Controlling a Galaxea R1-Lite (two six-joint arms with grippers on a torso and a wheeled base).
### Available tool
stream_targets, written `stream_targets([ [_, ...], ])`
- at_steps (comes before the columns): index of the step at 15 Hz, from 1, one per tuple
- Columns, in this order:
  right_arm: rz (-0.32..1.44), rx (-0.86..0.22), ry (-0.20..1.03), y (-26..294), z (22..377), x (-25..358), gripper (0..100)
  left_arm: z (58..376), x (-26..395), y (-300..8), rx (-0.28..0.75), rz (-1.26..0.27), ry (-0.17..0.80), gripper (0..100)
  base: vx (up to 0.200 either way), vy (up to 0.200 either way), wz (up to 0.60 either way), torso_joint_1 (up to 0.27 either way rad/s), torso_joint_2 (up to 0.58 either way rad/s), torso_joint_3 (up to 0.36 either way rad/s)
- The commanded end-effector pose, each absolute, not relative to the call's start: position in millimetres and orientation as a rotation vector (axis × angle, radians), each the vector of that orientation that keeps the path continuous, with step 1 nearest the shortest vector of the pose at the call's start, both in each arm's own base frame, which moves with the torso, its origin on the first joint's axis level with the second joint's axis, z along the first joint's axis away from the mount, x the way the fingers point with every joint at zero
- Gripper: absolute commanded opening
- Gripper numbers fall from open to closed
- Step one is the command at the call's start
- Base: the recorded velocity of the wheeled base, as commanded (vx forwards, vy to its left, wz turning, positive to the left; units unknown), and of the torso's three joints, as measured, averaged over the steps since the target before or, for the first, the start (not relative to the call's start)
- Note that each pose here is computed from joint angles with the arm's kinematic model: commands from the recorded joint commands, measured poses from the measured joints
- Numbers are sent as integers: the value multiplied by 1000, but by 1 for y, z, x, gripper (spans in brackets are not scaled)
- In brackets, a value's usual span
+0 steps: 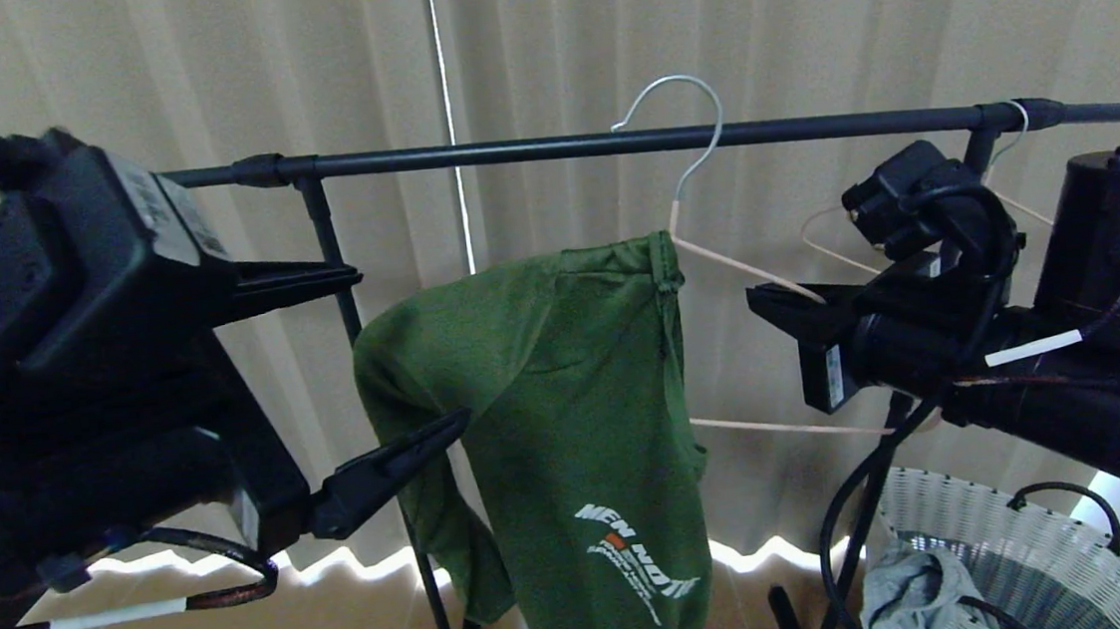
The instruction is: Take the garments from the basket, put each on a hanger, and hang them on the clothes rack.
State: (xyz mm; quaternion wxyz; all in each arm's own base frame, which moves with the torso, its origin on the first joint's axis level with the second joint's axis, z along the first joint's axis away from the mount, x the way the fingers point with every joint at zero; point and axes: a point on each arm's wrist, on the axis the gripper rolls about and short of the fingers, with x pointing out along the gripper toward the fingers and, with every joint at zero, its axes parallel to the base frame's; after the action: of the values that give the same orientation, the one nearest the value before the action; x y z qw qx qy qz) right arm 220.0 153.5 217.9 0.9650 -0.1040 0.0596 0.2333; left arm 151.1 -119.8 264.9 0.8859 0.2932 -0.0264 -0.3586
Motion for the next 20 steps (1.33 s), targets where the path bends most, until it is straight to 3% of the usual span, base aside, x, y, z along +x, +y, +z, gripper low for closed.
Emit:
stream_targets([
  [1, 469, -219, 139, 152, 211, 221, 0, 257, 178, -136, 660, -763, -13, 100, 0, 0, 0, 0, 0, 0],
  [7, 508, -223, 141, 158, 209, 213, 0, 258, 211, -160, 711, -767, -15, 100, 0, 0, 0, 0, 0, 0],
  [17, 566, -223, 131, 168, 210, 203, 0, 245, 219, -154, 722, -745, 41, 100, 0, 0, 0, 0, 0, 0],
  [18, 566, -222, 132, 168, 210, 203, 0, 245, 219, -153, 722, -745, 42, 0, 0, 0, 0, 0, 0, 0],
  [20, 566, -221, 130, 168, 210, 203, 0, 243, 218, -153, 723, -747, 50, 0, 0, 0, 0, 0, 0, 0],
])
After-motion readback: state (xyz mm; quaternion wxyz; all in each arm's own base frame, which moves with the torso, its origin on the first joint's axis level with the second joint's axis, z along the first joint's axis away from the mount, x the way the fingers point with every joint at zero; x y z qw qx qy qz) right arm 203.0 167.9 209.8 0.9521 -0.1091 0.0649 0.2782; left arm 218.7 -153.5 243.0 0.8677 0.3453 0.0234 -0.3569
